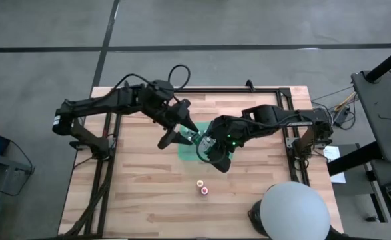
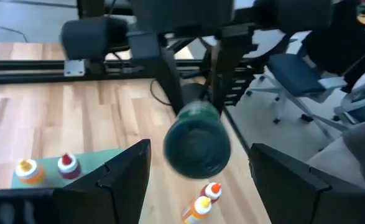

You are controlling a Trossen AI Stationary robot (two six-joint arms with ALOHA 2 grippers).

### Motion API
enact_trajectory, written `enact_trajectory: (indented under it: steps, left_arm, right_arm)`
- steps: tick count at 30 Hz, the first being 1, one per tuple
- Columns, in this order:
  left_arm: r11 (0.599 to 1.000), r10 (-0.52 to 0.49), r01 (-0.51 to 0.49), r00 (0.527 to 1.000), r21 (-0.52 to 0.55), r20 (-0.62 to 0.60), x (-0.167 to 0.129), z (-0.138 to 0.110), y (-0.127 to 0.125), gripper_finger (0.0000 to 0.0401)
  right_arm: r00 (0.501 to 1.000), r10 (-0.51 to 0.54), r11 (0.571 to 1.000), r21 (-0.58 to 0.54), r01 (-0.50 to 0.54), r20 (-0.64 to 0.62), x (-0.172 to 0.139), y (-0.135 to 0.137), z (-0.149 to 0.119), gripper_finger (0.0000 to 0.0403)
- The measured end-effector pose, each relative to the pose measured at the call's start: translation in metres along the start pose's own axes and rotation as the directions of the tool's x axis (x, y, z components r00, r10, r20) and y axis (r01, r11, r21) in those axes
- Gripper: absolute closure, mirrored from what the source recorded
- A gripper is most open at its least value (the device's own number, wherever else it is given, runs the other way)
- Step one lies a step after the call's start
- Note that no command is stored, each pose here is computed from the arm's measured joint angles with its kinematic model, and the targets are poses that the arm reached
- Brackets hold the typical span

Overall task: Pick & Place food coloring
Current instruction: Put the big green food coloring bottle into the green container

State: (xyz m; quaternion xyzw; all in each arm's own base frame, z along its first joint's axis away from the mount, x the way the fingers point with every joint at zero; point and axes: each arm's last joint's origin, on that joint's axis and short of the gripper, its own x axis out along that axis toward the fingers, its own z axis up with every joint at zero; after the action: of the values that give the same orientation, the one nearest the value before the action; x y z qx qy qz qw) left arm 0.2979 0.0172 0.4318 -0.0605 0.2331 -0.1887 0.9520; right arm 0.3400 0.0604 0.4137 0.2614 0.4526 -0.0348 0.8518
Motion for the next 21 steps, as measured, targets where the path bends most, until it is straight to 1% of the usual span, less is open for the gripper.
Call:
enact_trajectory:
  steps: [15, 21]
  left_arm:
    - [1.0, -0.013, 0.013, 1.0, 0.002, 0.007, 0.0061, 0.0015, 0.0022, 0.0159]
    - [1.0, -0.012, 0.012, 1.0, -0.001, 0.008, 0.0061, 0.0016, 0.0023, 0.0171]
  right_arm:
    - [1.0, -0.01, 1.0, 0.004, 0.01, 0.005, 0.0011, -0.0062, 0.0046, 0.0296]
    - [1.0, -0.012, 1.0, 0.003, 0.012, 0.007, 0.0011, -0.0083, 0.0063, 0.0296]
